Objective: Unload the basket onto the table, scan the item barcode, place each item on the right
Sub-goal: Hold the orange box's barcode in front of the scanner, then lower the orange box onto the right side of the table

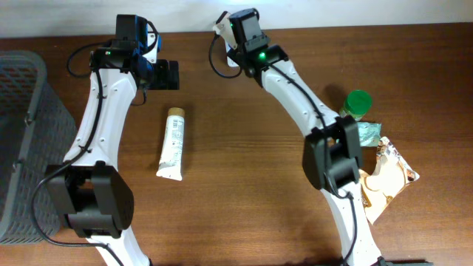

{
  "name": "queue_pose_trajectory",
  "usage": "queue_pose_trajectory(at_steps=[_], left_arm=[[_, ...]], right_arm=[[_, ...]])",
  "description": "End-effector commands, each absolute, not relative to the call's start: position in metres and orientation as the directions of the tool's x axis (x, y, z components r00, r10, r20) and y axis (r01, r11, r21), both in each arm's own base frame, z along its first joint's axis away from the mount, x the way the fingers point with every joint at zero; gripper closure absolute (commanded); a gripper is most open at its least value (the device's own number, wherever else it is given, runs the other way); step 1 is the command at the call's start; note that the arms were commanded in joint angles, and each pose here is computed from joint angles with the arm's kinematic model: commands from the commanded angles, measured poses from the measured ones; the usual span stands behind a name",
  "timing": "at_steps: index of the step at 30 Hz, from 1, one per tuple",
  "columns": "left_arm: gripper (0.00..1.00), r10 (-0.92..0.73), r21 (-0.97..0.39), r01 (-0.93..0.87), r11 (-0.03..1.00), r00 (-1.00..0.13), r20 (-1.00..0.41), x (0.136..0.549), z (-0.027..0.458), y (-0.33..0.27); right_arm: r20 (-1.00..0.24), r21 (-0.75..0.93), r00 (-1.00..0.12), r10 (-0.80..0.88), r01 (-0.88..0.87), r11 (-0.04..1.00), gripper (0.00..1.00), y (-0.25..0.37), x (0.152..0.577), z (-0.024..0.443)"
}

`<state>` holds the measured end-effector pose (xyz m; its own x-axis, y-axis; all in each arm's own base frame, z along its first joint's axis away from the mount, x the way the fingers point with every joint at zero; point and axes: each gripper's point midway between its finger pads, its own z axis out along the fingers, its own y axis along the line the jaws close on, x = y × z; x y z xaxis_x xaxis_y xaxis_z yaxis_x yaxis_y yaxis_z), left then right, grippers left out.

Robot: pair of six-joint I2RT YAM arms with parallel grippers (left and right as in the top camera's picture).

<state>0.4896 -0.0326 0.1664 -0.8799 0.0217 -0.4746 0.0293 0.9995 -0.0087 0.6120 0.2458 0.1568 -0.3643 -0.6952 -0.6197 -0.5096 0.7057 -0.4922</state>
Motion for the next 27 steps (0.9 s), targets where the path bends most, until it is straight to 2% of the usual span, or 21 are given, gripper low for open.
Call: queue_pose_trajectory(at_steps=[1,3,6,7,9,10,13,15,18,19,21,22,23,27], left_arm=[[0.01,0.039,0.004,0.043,0.999,-0.884,-0.467,0.489,0.163,-0.031],[0.01,0.039,0.004,0.043,0.999,-0.884,-0.467,0.489,0.163,-0.031],[0.01,0.039,0.004,0.043,0.999,-0.884,-0.467,0.489,0.163,-0.031],[0.01,0.039,0.004,0.043,0.999,-0.884,-0.467,0.489,0.163,-0.031],[0.01,0.039,0.004,0.043,0.999,-0.884,-0.467,0.489,0.163,-0.031],[0.01,0.039,0.004,0.043,0.999,-0.884,-0.467,0.489,0.163,-0.031],[0.01,0.039,0.004,0.043,0.999,-0.884,-0.467,0.489,0.163,-0.031],[0.01,0.039,0.004,0.043,0.999,-0.884,-0.467,0.489,0.163,-0.031],[0.01,0.039,0.004,0.043,0.999,-0.884,-0.467,0.489,0.163,-0.031],[0.01,0.039,0.004,0.043,0.999,-0.884,-0.467,0.489,0.163,-0.031],[0.01,0.039,0.004,0.043,0.999,-0.884,-0.467,0.489,0.163,-0.031],[0.01,0.039,0.004,0.043,0.999,-0.884,-0.467,0.489,0.163,-0.031],[0.01,0.039,0.004,0.043,0.999,-0.884,-0.467,0.489,0.163,-0.031],[0.01,0.039,0.004,0.043,0.999,-0.884,-0.467,0.489,0.163,-0.031]], right_arm=[[-0.832,-0.158,-0.405,-0.38,-0.483,0.861,0.96,0.252,0.568,0.275],[-0.81,0.0,-0.544,-0.22,-0.376,0.927,0.96,0.221,0.534,0.303],[-0.697,0.024,-0.689,-0.198,-0.299,0.954,0.96,0.168,0.478,0.313],[-0.638,0.022,-0.744,-0.2,-0.277,0.961,0.96,0.151,0.461,0.306],[-0.405,0.01,-0.907,-0.116,-0.131,0.991,0.96,0.102,0.421,0.264],[-0.33,-0.018,-0.94,-0.083,-0.082,0.996,0.96,0.085,0.41,0.249],[-0.148,-0.073,-0.989,0.004,0.015,0.997,0.96,0.051,0.394,0.195],[-0.028,-0.095,-0.998,0.049,0.051,0.994,0.96,0.031,0.379,0.142],[0.063,-0.11,-0.991,0.116,0.108,0.988,0.96,0.004,0.358,0.088],[0.073,-0.112,-0.988,0.134,0.126,0.986,0.96,-0.003,0.356,0.084],[0.082,-0.106,-0.978,0.194,0.185,0.977,0.85,-0.015,0.352,0.082],[0.091,-0.097,-0.973,0.212,0.203,0.974,0.63,-0.02,0.35,0.082],[0.099,-0.099,-0.97,0.222,0.212,0.972,0.56,-0.023,0.348,0.082],[0.082,0.038,-0.985,0.15,0.154,0.987,0.41,0.0,0.36,0.091]])
